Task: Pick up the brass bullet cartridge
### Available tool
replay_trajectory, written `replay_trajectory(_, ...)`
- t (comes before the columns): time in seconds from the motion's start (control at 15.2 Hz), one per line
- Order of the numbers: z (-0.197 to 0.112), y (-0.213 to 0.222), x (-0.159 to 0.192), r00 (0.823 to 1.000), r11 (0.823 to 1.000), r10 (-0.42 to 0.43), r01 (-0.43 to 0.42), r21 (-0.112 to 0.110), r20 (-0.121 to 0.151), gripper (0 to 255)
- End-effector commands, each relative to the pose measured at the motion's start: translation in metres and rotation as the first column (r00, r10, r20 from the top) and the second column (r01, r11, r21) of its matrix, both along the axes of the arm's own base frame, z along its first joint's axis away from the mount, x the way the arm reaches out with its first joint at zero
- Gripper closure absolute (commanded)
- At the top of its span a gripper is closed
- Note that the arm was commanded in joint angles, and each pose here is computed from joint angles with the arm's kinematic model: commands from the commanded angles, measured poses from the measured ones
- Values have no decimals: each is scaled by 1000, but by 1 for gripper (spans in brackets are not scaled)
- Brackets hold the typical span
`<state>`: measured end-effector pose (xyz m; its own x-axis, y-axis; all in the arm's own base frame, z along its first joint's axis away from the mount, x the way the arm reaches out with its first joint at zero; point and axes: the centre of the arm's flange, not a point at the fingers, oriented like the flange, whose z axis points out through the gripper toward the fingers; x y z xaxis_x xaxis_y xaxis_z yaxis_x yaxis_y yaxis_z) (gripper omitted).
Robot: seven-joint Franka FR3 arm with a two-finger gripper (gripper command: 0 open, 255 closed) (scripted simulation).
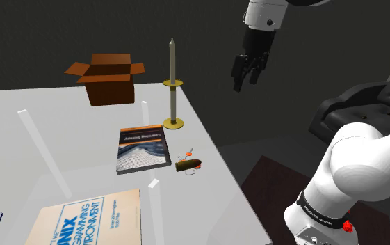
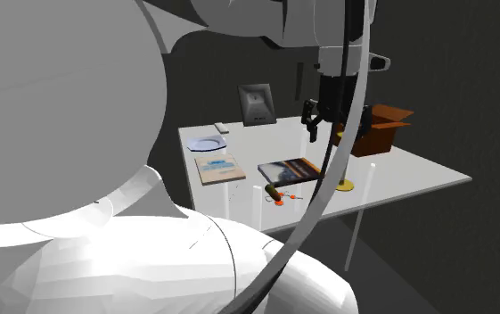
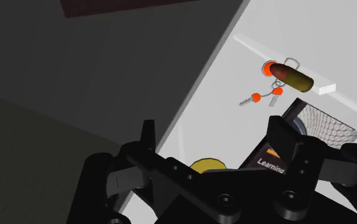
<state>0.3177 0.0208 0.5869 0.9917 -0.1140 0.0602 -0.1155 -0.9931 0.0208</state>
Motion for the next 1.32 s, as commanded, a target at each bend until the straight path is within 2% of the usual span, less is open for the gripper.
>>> replay_trajectory(0.0, 0, 0, 0, 1000, 1000, 0, 0, 0, 0, 0)
replay_trajectory(0.13, -19, 9, 15, 995, 995, 99, -99, 10, -8, 0)
replay_trajectory(0.26, -38, 20, 29, 980, 980, 198, -197, 20, -15, 0)
replay_trajectory(0.4, -57, 32, 42, 955, 955, 294, -294, 31, -21, 0)
replay_trajectory(0.59, -86, 53, 58, 901, 901, 433, -432, 49, -27, 0)
replay_trajectory(0.73, -105, 68, 67, 853, 853, 521, -519, 61, -30, 0)
replay_trajectory(0.92, -133, 93, 77, 766, 765, 642, -639, 80, -32, 0)
replay_trajectory(1.06, -152, 111, 81, 698, 697, 716, -711, 92, -32, 0)
replay_trajectory(1.25, -179, 138, 84, 583, 582, 812, -805, 111, -29, 0)
